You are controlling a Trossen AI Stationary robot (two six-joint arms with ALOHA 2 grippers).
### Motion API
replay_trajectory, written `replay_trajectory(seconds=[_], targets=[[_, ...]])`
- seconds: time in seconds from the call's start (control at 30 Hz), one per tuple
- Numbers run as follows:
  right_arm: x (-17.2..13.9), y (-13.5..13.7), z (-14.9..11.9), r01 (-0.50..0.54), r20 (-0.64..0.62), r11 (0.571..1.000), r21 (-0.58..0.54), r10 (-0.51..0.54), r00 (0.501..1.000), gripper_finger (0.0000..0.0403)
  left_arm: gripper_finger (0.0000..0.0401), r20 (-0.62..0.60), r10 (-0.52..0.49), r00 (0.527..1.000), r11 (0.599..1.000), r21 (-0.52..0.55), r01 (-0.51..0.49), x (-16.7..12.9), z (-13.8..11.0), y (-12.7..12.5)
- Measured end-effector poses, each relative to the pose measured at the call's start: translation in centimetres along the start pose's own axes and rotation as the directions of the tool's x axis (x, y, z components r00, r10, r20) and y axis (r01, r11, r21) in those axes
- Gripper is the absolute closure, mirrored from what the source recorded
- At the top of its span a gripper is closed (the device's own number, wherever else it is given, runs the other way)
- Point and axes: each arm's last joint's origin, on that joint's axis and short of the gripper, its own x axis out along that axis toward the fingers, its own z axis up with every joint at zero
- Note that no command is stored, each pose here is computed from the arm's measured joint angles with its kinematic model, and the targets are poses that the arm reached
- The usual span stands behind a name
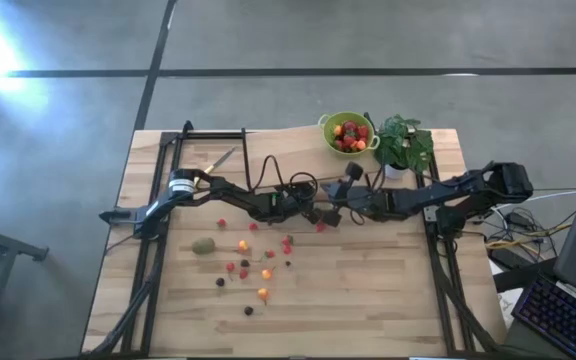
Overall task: Build produce basket
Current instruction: Put the strawberry into the green basket
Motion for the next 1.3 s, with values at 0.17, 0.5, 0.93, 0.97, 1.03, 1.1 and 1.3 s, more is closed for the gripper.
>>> replay_trajectory(seconds=[0.17,0.5,0.93,0.97,1.03,1.1,1.3], targets=[[0.6,-0.7,-0.3,0.026,-0.018,1.0,0.008,-0.026,1.0,0.0395,0.0344,-0.001,-0.001,1.0,1.0,-0.003,0.001,0.0,0.0,0.0],[1.3,-1.9,-0.3,0.061,-0.017,0.998,0.015,-0.06,0.998,0.0395,0.0344,-0.002,-0.001,1.0,1.0,-0.008,0.001,0.0,0.0,0.0],[2.0,-3.4,-0.5,0.077,-0.029,0.996,0.039,-0.076,0.997,0.0395,0.0344,-0.002,-0.001,1.0,1.0,-0.009,0.001,0.0,0.0,0.0],[2.1,-3.5,-0.5,0.076,-0.029,0.996,0.043,-0.074,0.997,0.0395,0.0344,-0.002,-0.001,1.0,1.0,-0.009,0.001,0.0,0.0,0.0],[2.3,-3.9,-0.6,0.069,-0.025,0.996,0.052,-0.068,0.997,0.0395,0.0344,-0.002,-0.001,1.0,1.0,-0.009,0.001,0.0,0.0,0.0],[2.5,-4.2,-0.6,0.07,-0.027,0.996,0.059,-0.069,0.997,0.0395,0.0344,-0.002,-0.001,1.0,1.0,-0.009,0.001,0.0,0.0,0.0],[2.7,-4.6,-0.7,0.05,-0.025,0.997,0.066,-0.048,0.999,0.0395,0.0344,-0.002,0.0,1.0,1.0,-0.011,0.0,0.0,0.0,0.0]])
